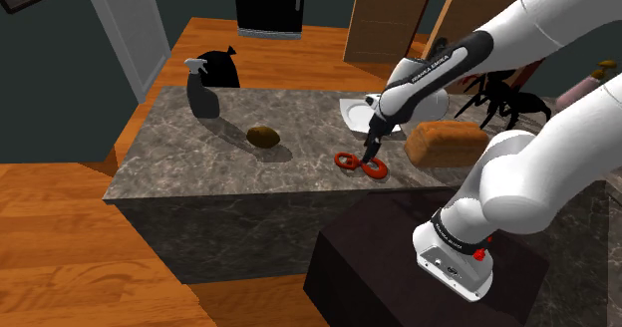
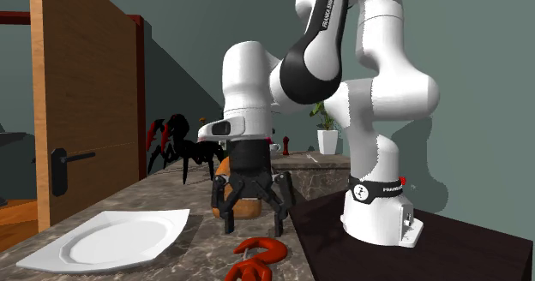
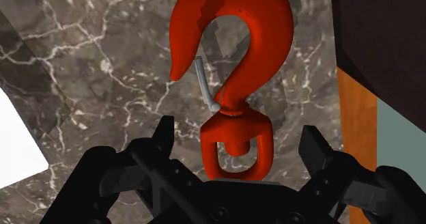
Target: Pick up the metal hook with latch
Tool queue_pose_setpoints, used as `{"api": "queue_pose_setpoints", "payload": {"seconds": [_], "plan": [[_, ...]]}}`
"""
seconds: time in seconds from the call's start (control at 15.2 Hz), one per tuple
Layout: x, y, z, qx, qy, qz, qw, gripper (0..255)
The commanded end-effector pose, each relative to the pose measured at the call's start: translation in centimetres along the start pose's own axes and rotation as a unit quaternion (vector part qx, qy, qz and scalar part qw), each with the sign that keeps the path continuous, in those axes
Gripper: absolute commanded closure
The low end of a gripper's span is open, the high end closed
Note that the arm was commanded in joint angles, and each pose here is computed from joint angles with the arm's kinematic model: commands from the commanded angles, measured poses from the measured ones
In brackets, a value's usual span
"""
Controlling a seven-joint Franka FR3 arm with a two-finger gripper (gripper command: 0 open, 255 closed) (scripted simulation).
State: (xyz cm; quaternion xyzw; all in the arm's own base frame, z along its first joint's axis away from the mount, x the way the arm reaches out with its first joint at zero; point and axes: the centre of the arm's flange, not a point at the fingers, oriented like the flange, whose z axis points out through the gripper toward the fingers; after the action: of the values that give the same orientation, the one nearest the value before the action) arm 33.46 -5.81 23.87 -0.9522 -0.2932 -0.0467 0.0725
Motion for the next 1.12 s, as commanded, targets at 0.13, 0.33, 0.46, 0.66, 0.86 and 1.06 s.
{"api": "queue_pose_setpoints", "payload": {"seconds": [0.13, 0.33, 0.46, 0.66, 0.86, 1.06], "plan": [[-0.3, 0.3, 2.6, -0.002, -0.002, -0.006, 1.0000, 0], [-0.5, 0.5, 4.2, -0.002, -0.002, -0.006, 1.0000, 0], [-0.5, 0.5, 4.5, -0.002, -0.002, -0.006, 1.0000, 0], [-0.6, 0.5, 4.5, -0.002, -0.002, -0.006, 1.0000, 255], [-0.6, 0.5, 4.5, -0.002, -0.002, -0.006, 1.0000, 255], [-0.6, 0.5, 4.5, -0.002, -0.002, -0.006, 1.0000, 255]]}}
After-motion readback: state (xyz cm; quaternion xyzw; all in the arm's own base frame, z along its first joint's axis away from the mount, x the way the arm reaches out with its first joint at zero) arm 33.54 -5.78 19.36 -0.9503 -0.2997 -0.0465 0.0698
